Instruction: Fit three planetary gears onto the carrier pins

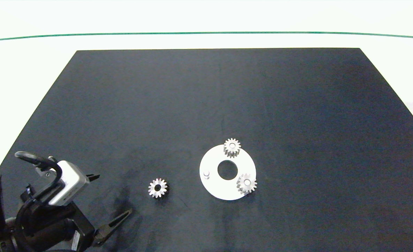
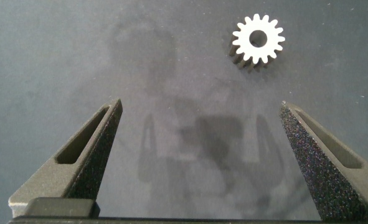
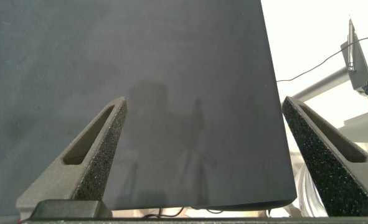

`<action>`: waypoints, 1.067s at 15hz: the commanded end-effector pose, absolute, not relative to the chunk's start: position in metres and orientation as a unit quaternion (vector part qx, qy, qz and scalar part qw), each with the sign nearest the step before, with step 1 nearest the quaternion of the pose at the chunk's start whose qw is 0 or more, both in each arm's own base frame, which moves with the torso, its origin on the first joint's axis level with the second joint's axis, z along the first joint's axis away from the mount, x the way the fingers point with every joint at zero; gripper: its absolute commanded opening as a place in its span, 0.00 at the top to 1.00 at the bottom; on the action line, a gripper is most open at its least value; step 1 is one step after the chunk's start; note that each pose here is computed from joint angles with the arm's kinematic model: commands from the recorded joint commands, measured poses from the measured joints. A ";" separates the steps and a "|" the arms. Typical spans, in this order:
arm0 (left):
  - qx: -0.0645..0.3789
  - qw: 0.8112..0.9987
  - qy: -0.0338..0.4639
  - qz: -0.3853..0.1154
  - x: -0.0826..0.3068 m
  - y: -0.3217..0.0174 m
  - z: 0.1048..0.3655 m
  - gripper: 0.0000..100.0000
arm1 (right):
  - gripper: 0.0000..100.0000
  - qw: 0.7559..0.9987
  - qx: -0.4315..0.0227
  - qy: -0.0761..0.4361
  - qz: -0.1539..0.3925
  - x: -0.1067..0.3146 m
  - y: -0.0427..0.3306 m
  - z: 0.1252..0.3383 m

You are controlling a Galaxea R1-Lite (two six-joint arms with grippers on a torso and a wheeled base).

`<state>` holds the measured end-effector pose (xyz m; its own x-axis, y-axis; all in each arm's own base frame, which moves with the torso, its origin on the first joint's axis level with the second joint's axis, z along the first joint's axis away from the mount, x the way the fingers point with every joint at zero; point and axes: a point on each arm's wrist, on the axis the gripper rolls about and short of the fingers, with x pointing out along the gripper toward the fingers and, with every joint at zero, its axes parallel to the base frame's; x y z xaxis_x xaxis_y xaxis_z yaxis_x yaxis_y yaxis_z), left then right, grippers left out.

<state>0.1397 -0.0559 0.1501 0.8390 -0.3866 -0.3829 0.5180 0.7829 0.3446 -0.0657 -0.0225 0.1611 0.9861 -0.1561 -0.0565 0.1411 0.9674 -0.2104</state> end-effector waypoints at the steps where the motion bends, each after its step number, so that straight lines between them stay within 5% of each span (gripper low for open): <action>1: 0.230 0.925 0.155 -0.258 0.146 -0.074 0.143 0.00 | 0.00 0.990 -0.108 0.046 -0.075 -0.063 -0.022 0.159; 7: 0.216 0.929 0.125 -0.273 0.152 -0.102 0.144 0.00 | 0.00 0.990 -0.106 0.044 -0.076 -0.064 -0.022 0.159; 16: 0.222 0.921 0.152 -0.282 0.170 -0.120 0.130 0.00 | 0.00 0.990 -0.106 0.041 -0.078 -0.065 -0.022 0.161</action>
<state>0.1659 -0.1177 0.1351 0.8002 -0.4609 -0.3837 0.5834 0.7463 0.3203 -0.0655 -0.0225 0.1610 0.9853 -0.1607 -0.0578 0.1452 0.9663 -0.2126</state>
